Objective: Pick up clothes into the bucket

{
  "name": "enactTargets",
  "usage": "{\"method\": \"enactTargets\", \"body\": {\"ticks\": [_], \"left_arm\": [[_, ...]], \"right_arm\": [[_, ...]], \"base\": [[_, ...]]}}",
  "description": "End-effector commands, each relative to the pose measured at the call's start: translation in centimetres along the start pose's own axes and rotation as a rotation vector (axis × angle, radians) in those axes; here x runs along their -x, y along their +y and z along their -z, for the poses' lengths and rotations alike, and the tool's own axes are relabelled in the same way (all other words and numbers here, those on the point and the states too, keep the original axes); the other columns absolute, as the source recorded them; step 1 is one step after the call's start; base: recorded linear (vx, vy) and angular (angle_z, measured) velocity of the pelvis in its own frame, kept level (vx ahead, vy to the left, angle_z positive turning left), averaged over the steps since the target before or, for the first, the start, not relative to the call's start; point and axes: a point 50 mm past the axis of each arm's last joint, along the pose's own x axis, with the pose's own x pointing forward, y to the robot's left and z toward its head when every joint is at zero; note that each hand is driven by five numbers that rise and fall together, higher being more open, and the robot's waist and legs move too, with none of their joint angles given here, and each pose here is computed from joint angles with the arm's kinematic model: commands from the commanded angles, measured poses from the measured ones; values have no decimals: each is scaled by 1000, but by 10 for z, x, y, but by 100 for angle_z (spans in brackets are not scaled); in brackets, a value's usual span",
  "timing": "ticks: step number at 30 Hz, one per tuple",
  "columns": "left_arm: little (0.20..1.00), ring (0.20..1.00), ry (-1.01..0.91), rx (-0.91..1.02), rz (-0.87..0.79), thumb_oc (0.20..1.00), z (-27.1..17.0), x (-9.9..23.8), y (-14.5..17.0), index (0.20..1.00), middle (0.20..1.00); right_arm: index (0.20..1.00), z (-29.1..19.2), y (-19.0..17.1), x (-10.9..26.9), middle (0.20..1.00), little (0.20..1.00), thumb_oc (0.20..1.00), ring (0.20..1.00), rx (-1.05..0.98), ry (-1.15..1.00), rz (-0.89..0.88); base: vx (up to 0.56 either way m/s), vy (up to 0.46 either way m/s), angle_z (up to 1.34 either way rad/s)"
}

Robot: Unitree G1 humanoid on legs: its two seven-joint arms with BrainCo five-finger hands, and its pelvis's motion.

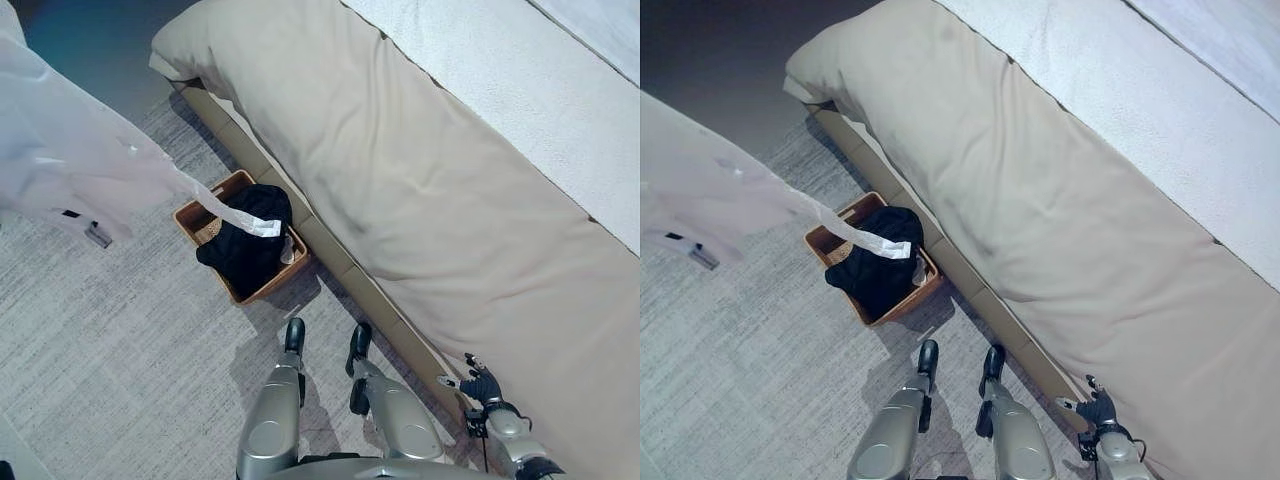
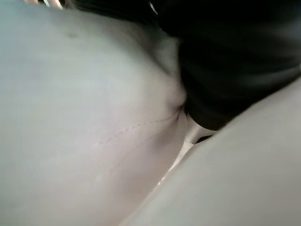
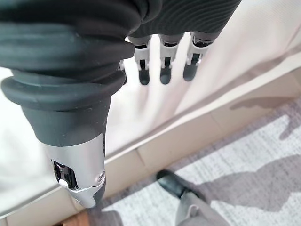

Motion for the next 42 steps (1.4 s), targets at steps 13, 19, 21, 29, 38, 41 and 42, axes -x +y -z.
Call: {"method": "enactTargets", "body": {"ticks": [13,19,21,29,38,41,42], "left_arm": [[200,200,342,-92,8,200,68,40,-9,200,200],[200,200,391,-79,45,200,77,47,-33,200,200],[200,200,394,-77,47,200,78,46,-37,200,200],[200,200,403,72,-17,200,75,34,-64,200,200],[200,200,335,101,-80,200,64,-6,-71,200,200],[200,200,323,84,-88,200,62,-15,-73,200,200],[200,200,327,73,-88,200,63,-17,-72,200,200]], "right_arm": [[1000,-13,-14,1,1000,1000,1000,1000,3,-88,43],[1000,-21,-19,1,1000,1000,1000,1000,-5,-132,63],[1000,-21,-20,1,1000,1000,1000,1000,-4,-138,67],[1000,-40,-26,-2,1000,1000,1000,1000,-21,-208,109],[1000,-70,-27,-7,1000,1000,1000,1000,-44,-308,147],[1000,-73,-25,-7,1000,1000,1000,1000,-44,-318,148],[1000,-72,-24,-7,1000,1000,1000,1000,-41,-317,146]], "base": [[-16,1,-2],[-67,60,-12],[-42,63,-6],[-24,50,-4],[4,21,-5],[34,33,-4],[35,31,-4]]}}
